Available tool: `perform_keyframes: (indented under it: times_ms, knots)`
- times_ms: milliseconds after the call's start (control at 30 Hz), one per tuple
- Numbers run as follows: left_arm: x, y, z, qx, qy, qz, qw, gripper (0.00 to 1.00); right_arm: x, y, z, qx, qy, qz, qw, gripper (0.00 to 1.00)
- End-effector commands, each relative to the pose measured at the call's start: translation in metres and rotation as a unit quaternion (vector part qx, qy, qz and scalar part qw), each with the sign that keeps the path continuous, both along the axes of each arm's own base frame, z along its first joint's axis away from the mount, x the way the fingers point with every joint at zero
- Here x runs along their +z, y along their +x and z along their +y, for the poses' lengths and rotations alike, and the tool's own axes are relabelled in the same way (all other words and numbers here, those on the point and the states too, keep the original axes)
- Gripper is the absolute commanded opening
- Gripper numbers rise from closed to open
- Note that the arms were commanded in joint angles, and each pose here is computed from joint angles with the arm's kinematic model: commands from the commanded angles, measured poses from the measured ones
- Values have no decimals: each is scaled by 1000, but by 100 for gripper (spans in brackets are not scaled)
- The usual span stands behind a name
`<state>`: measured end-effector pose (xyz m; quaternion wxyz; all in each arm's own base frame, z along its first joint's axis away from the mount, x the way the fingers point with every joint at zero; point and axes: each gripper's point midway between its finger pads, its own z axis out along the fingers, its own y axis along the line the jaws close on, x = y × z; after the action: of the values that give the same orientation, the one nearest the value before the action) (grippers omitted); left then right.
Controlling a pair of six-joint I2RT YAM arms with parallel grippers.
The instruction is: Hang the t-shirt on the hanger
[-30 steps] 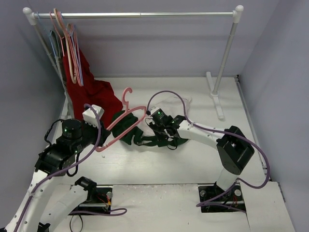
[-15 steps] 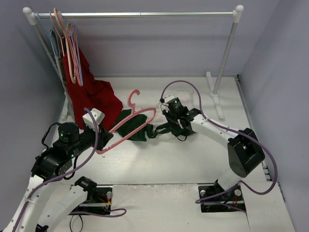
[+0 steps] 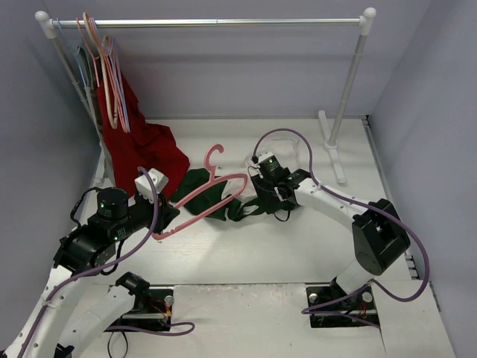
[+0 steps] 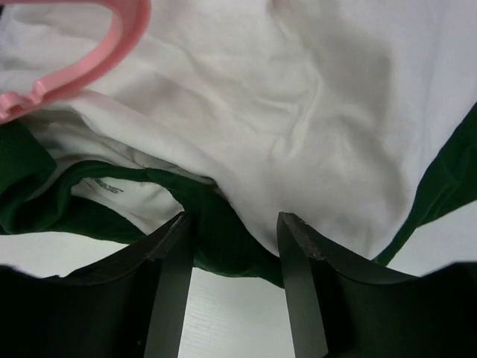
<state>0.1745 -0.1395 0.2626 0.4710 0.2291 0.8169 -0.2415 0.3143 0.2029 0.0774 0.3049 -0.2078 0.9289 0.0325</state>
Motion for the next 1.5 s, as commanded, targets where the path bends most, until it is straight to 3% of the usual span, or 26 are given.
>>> perform_keyframes:
  times_ms: [0, 133, 400, 700, 1233, 1400, 1467]
  knots:
    - [18, 8, -5, -5, -11, -37, 999, 0, 9, -12, -14, -44, -8, 8, 999, 48]
    - [16, 10, -2, 0, -1, -39, 999, 0, 8, -25, -28, -66, -26, 19, 997, 56]
    - [23, 11, -5, -4, -6, -48, 999, 0, 32, -31, -34, -106, -3, 7, 994, 61]
    - [37, 4, -7, -17, -21, -60, 998, 0, 45, -13, -11, -162, 27, -10, 986, 45]
    - [45, -4, -12, -37, -29, -67, 997, 0, 6, -26, -4, -182, 10, 27, 983, 48]
    - [52, -8, -11, -42, -34, -74, 996, 0, -8, -29, -10, -185, -8, 34, 982, 43]
    - [52, -10, -12, -47, -36, -73, 996, 0, -8, -27, -13, -188, -11, 29, 982, 35]
